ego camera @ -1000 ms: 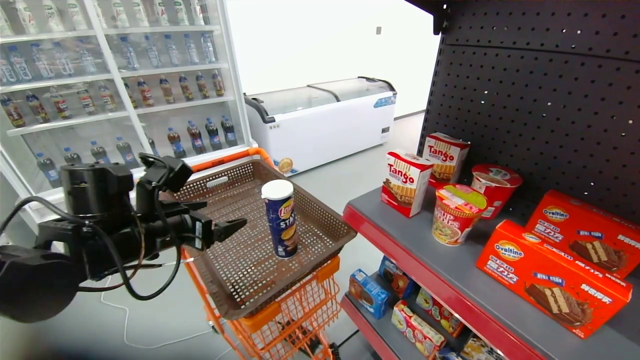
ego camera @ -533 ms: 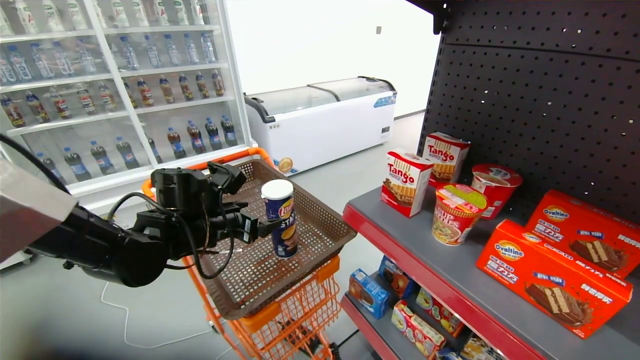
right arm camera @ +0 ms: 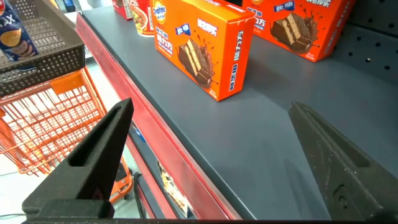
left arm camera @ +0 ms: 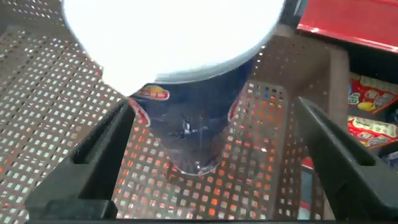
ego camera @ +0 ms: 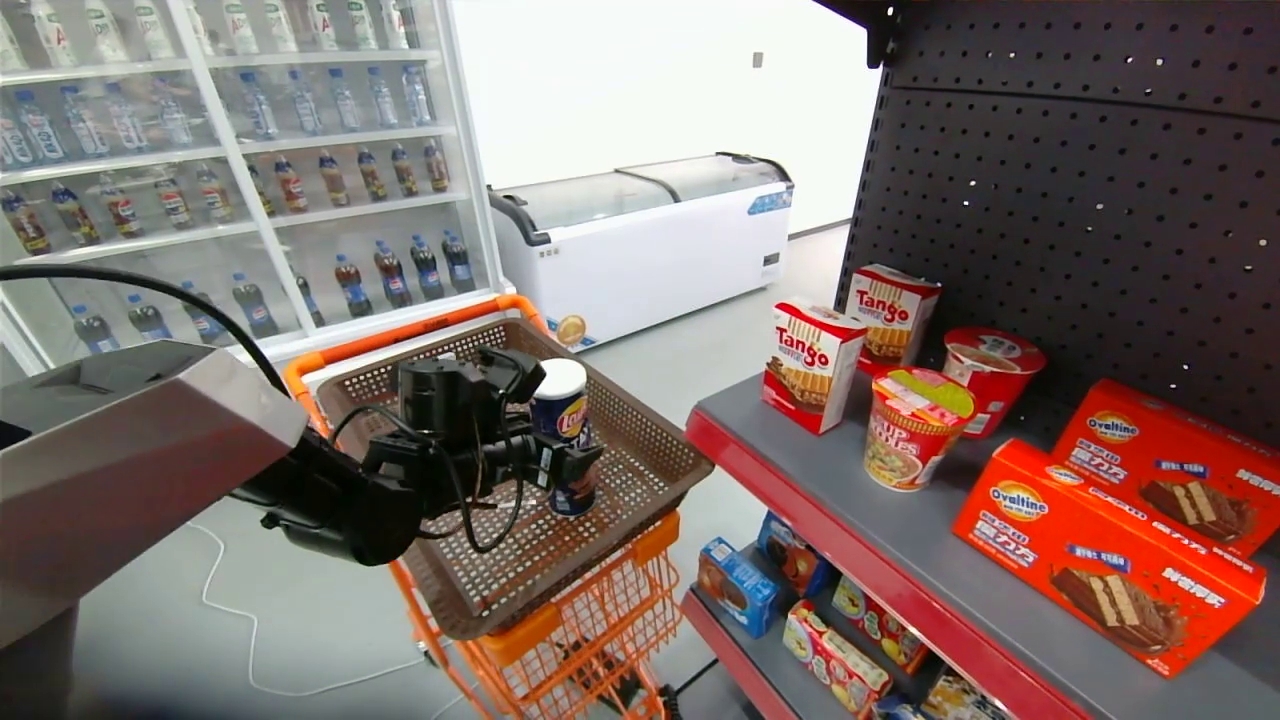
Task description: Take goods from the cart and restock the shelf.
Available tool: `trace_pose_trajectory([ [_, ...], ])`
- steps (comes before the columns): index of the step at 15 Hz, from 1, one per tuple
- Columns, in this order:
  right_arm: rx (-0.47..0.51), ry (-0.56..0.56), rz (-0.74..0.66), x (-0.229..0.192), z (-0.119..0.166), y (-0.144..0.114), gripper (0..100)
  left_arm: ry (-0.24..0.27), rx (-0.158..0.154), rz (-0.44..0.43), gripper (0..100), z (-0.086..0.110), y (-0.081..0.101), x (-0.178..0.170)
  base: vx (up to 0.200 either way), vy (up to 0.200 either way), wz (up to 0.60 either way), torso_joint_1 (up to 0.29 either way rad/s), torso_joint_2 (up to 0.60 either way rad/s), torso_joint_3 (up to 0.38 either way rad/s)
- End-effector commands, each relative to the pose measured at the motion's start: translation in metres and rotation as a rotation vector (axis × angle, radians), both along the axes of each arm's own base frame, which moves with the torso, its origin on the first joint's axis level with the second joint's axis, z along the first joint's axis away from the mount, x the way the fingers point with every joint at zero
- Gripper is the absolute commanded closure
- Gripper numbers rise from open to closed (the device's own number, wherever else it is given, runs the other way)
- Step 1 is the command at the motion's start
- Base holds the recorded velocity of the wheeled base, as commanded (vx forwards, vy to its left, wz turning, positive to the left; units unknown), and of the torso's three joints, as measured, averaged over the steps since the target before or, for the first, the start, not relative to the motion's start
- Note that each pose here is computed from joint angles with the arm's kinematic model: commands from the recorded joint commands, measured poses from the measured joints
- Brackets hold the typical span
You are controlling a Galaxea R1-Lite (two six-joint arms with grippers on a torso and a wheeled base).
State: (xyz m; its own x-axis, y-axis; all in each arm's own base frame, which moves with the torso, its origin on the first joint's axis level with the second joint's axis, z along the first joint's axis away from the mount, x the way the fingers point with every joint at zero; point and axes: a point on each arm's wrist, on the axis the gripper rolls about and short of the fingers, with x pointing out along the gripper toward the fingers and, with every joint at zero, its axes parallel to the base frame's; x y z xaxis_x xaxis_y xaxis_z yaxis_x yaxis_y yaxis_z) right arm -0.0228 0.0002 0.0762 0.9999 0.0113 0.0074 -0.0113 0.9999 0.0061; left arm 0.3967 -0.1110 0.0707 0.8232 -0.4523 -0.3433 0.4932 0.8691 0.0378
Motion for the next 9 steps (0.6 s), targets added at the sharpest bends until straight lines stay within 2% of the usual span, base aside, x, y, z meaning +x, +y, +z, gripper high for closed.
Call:
trace_pose_trajectory([
  [1, 0.0, 0.0, 0.001, 0.0, 0.0, 0.0, 0, 0.015, 0.005, 0.001, 0, -0.012, -0.002, 0.007, 0.0, 0.0, 0.0, 0.0, 0.0, 0.0],
  [2, 0.0, 0.0, 0.001, 0.0, 0.0, 0.0, 0, 0.005, 0.02, -0.001, 0, -0.013, -0.001, 0.011, 0.0, 0.0, 0.0, 0.0, 0.0, 0.0],
  [4, 0.0, 0.0, 0.001, 0.0, 0.0, 0.0, 0, -0.019, 0.071, -0.018, 0, -0.022, -0.002, 0.021, 0.0, 0.0, 0.0, 0.0, 0.0, 0.0],
  [5, 0.0, 0.0, 0.001, 0.0, 0.0, 0.0, 0, -0.029, 0.08, -0.023, 0, -0.025, -0.004, 0.025, 0.0, 0.0, 0.0, 0.0, 0.0, 0.0],
  [9, 0.0, 0.0, 0.001, 0.0, 0.0, 0.0, 0, -0.053, 0.066, -0.035, 0, -0.024, -0.01, 0.035, 0.0, 0.0, 0.0, 0.0, 0.0, 0.0],
])
